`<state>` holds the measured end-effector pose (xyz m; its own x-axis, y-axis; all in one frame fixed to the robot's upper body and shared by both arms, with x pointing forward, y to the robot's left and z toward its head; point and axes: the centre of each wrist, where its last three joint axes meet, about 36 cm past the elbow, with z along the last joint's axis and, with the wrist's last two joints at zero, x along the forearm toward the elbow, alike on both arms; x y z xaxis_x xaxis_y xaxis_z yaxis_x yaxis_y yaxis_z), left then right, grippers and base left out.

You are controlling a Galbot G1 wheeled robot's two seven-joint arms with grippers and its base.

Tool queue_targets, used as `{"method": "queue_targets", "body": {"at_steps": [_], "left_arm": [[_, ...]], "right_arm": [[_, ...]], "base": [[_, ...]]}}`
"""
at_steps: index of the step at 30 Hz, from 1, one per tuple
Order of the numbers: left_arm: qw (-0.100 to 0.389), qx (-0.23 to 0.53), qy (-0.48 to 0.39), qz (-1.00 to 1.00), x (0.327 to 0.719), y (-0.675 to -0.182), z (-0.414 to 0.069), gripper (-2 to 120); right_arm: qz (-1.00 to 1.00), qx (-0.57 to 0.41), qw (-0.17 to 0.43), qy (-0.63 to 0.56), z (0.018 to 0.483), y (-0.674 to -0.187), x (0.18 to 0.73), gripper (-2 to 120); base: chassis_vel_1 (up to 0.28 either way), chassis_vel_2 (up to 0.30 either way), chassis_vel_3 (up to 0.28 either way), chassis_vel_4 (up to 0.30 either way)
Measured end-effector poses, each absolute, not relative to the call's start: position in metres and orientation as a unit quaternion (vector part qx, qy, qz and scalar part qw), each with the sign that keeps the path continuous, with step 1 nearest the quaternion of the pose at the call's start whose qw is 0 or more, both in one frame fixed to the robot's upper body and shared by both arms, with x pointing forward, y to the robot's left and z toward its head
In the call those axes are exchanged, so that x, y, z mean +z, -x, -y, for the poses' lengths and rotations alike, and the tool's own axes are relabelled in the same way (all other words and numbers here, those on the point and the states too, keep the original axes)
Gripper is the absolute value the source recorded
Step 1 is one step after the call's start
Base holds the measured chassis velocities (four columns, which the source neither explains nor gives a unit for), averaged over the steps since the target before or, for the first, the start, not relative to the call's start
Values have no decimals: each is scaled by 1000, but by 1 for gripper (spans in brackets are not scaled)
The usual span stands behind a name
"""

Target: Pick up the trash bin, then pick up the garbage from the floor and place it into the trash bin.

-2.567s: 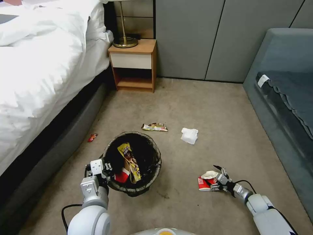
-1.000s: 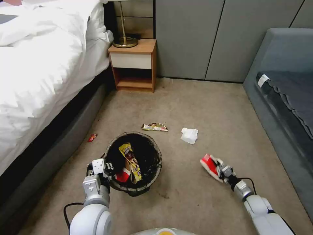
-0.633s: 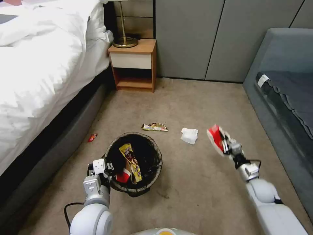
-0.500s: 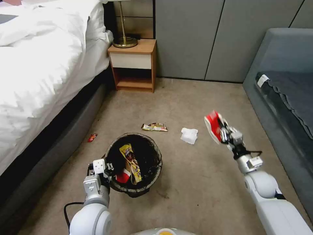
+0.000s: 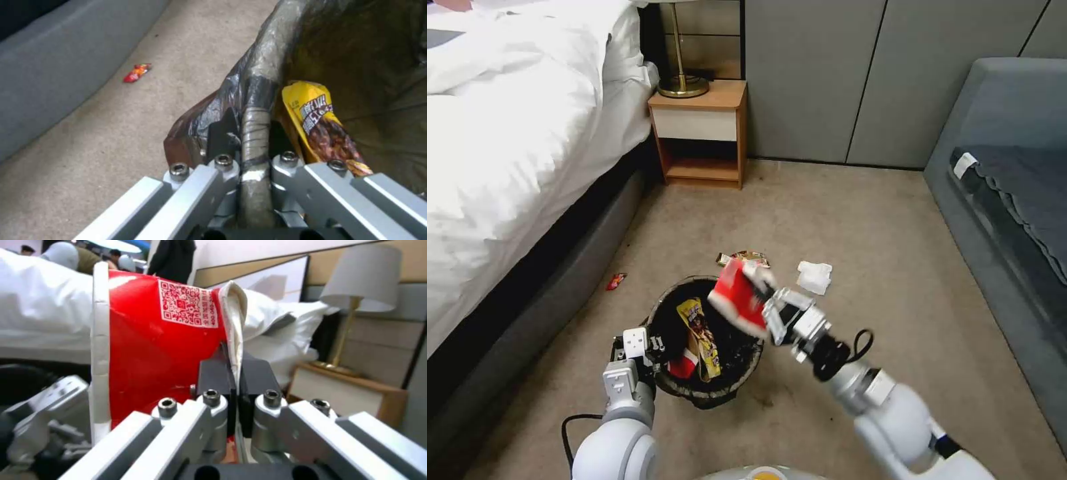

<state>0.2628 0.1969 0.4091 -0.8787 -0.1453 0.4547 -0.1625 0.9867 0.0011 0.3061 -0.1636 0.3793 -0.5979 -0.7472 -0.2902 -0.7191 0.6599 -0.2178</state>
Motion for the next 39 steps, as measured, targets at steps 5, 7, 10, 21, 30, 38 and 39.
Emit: {"method": "queue_targets", "body": {"at_steps": [5,7,10,21,30,38,39], "left_arm": [[237,13,-71,969,407,-260,-194,0],[238,12,-67,969,408,-258,-192,0],[239,13,-60,969,409,-255,-190,0],[238,14,-49,970,411,-251,-179,0],[234,16,-44,971,413,-251,-175,0],[228,18,-40,973,418,-251,-173,0],[226,19,-39,973,419,-251,-173,0]], "right_arm": [[-891,-35,169,420,152,-306,366,0],[-891,-33,169,421,148,-308,363,0],[-891,-31,165,421,143,-312,357,0],[-897,-27,144,417,129,-329,336,0],[-905,-46,114,408,131,-328,315,0],[-907,-53,99,407,135,-317,303,28],[-906,-53,98,408,135,-315,302,32]], "base": [[0,0,0,0],[0,0,0,0],[0,0,0,0],[0,0,0,0],[0,0,0,0],[0,0,0,0],[0,0,0,0]]}}
